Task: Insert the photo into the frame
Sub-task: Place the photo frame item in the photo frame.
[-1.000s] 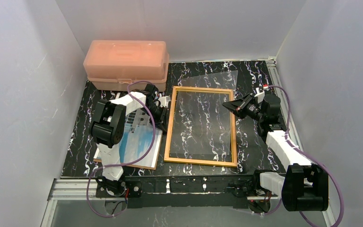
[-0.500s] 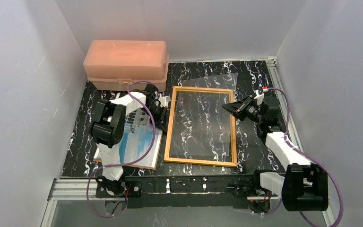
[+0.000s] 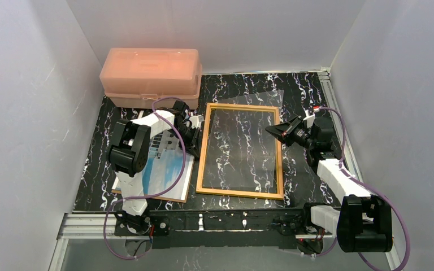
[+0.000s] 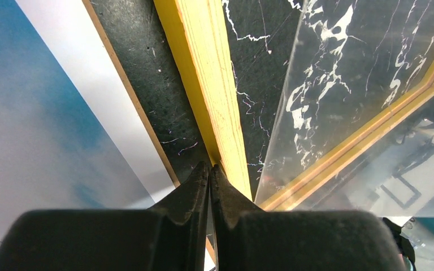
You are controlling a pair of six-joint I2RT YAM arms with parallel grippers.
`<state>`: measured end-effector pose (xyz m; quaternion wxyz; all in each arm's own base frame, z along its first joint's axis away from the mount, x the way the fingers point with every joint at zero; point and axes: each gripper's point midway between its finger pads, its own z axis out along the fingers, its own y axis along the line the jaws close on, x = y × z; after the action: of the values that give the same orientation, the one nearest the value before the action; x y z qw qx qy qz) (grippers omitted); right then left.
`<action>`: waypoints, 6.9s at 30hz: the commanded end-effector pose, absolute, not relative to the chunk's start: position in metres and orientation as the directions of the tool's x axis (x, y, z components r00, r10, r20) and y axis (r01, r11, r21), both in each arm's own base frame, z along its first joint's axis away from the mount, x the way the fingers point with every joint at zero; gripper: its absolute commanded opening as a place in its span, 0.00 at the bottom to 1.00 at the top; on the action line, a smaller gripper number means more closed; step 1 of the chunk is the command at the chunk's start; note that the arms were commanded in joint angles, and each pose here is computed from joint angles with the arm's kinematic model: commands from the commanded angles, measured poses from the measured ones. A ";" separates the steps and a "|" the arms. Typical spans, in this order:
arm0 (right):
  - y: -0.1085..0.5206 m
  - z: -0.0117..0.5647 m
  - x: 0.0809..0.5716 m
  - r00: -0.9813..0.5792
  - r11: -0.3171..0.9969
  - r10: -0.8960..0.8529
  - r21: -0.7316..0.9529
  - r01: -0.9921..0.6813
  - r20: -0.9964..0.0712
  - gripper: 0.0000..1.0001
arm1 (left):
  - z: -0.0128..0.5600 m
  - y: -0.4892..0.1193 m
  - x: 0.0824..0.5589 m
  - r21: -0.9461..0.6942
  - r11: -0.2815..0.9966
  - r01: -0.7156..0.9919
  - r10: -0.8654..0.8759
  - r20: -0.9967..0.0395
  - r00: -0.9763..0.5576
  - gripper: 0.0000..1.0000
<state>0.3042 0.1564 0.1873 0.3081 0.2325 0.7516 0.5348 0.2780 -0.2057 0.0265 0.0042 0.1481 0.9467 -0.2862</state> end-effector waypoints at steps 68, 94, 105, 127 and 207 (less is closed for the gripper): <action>0.171 0.236 0.323 -0.712 0.278 0.637 0.950 -0.144 -0.295 0.01 | 0.048 -0.210 0.276 -0.568 0.765 0.305 0.287 -0.123 -0.950 0.00; 0.167 0.169 0.319 -0.754 0.396 0.581 0.916 -0.065 -0.305 0.01 | 0.050 -0.208 0.276 -0.561 0.765 0.316 0.297 -0.128 -0.946 0.00; 0.170 0.166 0.328 -0.775 0.424 0.535 0.900 -0.098 -0.337 0.01 | 0.050 -0.208 0.275 -0.561 0.763 0.322 0.301 -0.132 -0.944 0.00; 0.169 0.181 0.333 -0.759 0.480 0.475 0.854 -0.199 -0.445 0.01 | 0.050 -0.209 0.274 -0.571 0.757 0.318 0.302 -0.127 -0.945 0.00; 0.190 0.176 0.310 -0.730 0.517 0.529 0.846 -0.128 -0.433 0.01 | 0.049 -0.210 0.271 -0.586 0.747 0.314 0.307 -0.115 -0.945 0.00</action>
<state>0.3165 0.1846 0.1751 0.3453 0.1404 0.7969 0.4755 0.2709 -0.2018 0.0276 -0.0086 0.1549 0.9451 -0.2874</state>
